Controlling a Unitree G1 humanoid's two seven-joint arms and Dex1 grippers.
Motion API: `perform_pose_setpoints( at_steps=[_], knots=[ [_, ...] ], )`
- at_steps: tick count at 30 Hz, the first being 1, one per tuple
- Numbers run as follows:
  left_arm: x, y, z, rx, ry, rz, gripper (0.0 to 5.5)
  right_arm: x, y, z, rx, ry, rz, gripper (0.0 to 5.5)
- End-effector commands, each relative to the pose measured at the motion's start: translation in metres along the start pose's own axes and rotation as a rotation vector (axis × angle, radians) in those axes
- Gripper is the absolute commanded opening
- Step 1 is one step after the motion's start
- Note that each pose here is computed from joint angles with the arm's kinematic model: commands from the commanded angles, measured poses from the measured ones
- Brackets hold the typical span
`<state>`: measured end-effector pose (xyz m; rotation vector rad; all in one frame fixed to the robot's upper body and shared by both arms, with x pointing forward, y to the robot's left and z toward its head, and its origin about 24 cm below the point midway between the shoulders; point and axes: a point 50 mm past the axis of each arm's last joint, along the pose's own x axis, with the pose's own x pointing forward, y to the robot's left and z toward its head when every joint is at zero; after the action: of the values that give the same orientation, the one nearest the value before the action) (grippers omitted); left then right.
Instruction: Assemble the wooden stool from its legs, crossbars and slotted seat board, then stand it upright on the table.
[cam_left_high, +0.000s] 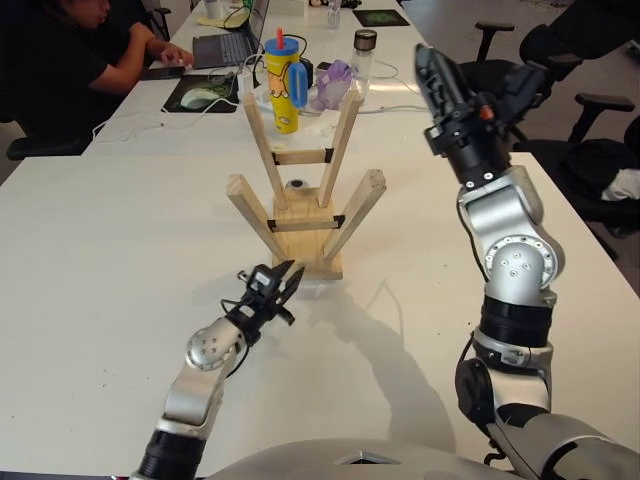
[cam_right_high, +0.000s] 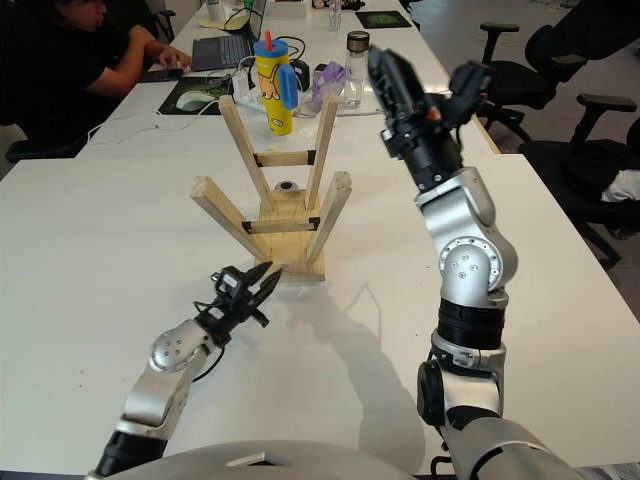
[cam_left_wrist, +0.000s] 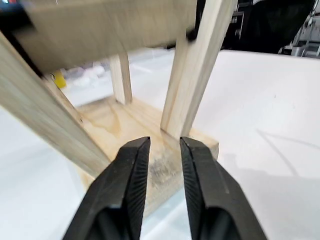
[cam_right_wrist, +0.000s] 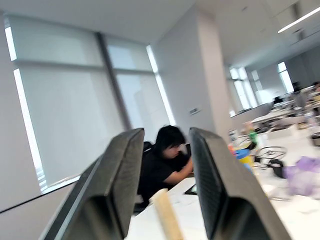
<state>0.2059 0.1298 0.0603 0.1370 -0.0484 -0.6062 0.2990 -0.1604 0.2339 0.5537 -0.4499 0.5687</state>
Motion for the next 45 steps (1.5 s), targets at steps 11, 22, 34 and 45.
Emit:
perform_pose_setpoints(
  at_steps=[11,22,34,45],
  knots=[
    [-0.019,0.084,0.045,-0.145,-0.193,0.716,0.0,-0.075,-0.048,-0.066,-0.16,0.241,-0.61,0.19],
    [0.032,0.061,0.023,-0.053,0.114,0.471,0.0,-0.067,0.031,-0.143,-0.104,0.659,-0.174,0.03],
    [-0.033,0.089,-0.033,-0.084,0.533,-0.031,0.0,-0.033,-0.007,-0.113,-0.163,0.451,-0.031,0.03],
    [-0.028,0.091,-0.053,0.047,0.778,-0.338,0.0,-0.035,0.056,-0.139,-0.08,0.572,0.608,0.03]
  ],
)
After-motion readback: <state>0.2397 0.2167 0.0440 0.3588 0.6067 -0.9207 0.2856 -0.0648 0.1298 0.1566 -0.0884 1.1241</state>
